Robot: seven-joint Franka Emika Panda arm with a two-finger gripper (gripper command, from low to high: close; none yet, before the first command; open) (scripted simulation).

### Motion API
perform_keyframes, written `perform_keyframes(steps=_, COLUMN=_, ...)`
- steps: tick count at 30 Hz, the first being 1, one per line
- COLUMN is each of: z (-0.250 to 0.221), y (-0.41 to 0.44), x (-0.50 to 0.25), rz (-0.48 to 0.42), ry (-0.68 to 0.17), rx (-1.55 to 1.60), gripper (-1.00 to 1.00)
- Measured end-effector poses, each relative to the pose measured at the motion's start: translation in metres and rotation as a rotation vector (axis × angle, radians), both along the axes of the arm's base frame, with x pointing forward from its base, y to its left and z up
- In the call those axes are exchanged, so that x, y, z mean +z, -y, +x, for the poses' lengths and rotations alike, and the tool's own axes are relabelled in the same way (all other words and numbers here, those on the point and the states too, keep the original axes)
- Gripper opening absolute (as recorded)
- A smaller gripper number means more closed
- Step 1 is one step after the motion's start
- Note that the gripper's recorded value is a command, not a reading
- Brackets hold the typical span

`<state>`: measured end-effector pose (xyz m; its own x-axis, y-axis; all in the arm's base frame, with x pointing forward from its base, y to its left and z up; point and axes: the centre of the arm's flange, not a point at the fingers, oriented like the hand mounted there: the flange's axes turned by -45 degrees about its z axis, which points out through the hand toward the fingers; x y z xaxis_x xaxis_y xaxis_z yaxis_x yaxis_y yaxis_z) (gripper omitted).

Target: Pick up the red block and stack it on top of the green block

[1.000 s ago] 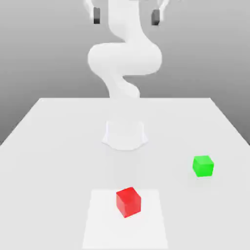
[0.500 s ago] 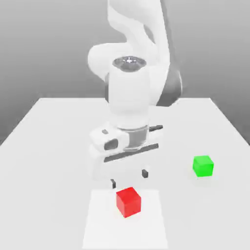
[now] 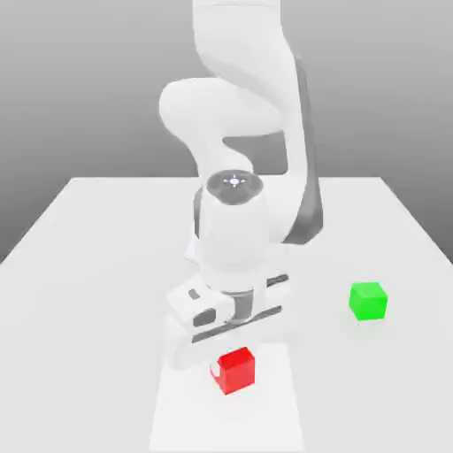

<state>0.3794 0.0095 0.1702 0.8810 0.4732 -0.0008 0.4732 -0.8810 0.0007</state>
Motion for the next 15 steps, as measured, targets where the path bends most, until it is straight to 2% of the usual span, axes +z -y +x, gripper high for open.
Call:
perform_keyframes(steps=4, z=-0.003, y=-0.007, x=0.035, rz=0.003, ry=-0.001, rx=0.02, gripper=-1.0)
perform_keyframes(steps=6, z=-0.012, y=-0.046, x=0.044, rz=0.012, ry=-0.001, rx=0.142, gripper=-1.0)
perform_keyframes(steps=10, z=-0.048, y=-0.129, x=0.058, rz=0.024, ry=-0.003, rx=0.432, gripper=-1.0)
perform_keyframes(steps=15, z=-0.118, y=-0.211, x=0.07, rz=0.02, ry=-0.004, rx=0.799, gripper=-1.0)
